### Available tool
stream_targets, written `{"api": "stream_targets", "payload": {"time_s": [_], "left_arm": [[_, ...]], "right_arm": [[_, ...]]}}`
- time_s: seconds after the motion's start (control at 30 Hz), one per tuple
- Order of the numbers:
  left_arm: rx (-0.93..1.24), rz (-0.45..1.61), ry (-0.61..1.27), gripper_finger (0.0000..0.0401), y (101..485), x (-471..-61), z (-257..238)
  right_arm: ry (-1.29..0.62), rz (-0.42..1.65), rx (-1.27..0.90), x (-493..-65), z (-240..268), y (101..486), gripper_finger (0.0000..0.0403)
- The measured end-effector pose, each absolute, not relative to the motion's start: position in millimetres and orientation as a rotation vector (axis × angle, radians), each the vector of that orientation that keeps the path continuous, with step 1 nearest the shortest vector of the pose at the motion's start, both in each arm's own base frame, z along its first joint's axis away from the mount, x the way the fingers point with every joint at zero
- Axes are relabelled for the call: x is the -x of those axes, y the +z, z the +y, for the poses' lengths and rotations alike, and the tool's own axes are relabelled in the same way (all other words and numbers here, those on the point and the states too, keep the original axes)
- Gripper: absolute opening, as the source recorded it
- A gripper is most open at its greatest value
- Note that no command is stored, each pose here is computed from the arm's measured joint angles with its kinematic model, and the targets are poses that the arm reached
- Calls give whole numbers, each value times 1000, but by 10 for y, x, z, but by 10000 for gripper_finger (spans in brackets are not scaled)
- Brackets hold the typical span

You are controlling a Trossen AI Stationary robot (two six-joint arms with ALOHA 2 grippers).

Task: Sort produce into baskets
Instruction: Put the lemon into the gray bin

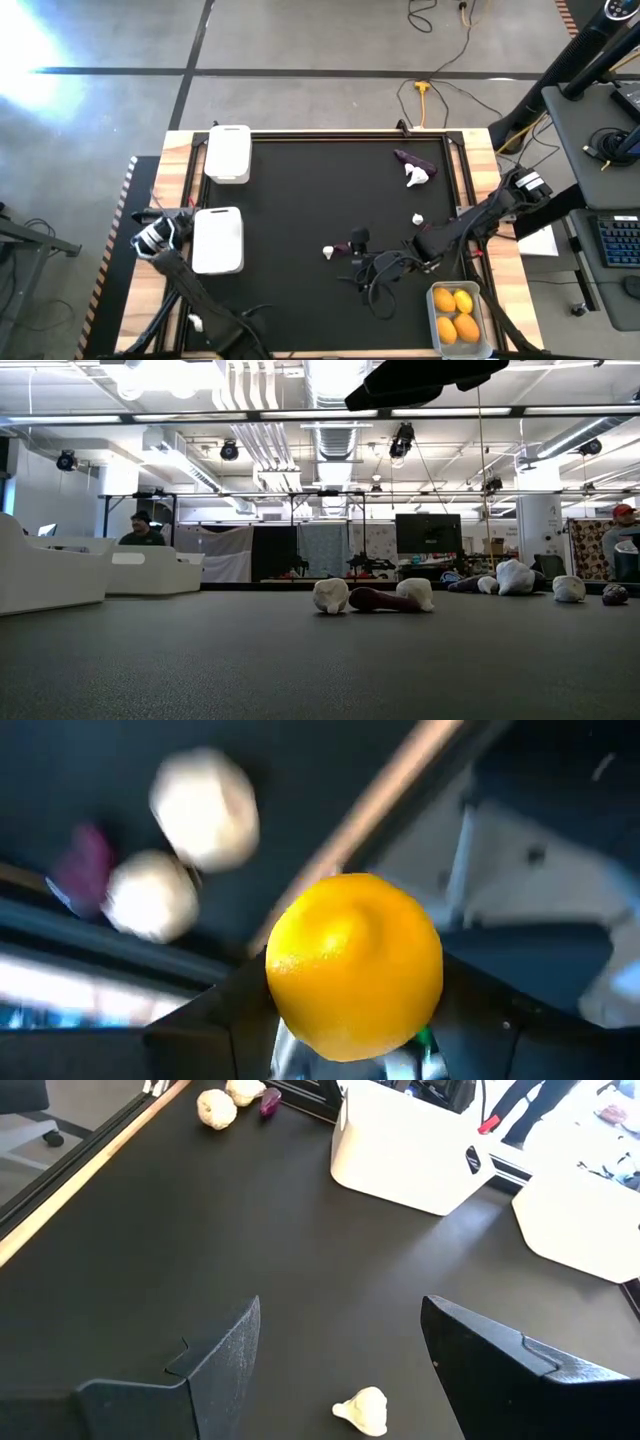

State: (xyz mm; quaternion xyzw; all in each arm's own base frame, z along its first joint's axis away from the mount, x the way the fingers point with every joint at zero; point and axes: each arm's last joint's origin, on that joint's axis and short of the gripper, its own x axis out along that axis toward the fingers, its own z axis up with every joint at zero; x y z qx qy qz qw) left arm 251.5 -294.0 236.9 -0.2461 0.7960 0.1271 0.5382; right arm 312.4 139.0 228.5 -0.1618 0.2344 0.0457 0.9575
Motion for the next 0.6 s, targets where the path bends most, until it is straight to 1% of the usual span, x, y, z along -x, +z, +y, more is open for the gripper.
{"api": "stream_targets", "payload": {"time_s": [0.1, 0.2, 0.27, 0.33, 0.4, 0.5, 0.6], "left_arm": [[467, 1689, 294, 197, 2536, -2712, -2793], [326, 1556, 261, 197, 2569, -2949, -2561], [188, 1502, 246, 197, 2509, -3110, -2343], [41, 1483, 247, 197, 2425, -3252, -2084], [-57, 1482, 257, 197, 2327, -3392, -1776], [-126, 1449, 271, 197, 2157, -3585, -1234], [-76, 1368, 287, 201, 1969, -3723, -661]], "right_arm": [[90, 477, 328, -3127, 1383, 2283, 270], [88, 483, 329, -3127, 1375, 2279, 270], [90, 508, 340, -3115, 1370, 2257, 270], [83, 551, 360, -3091, 1355, 2222, 270], [53, 595, 385, -3067, 1334, 2196, 270], [-41, 640, 407, -3032, 1287, 2178, 270], [-123, 677, 418, -3006, 1242, 2147, 270]]}}
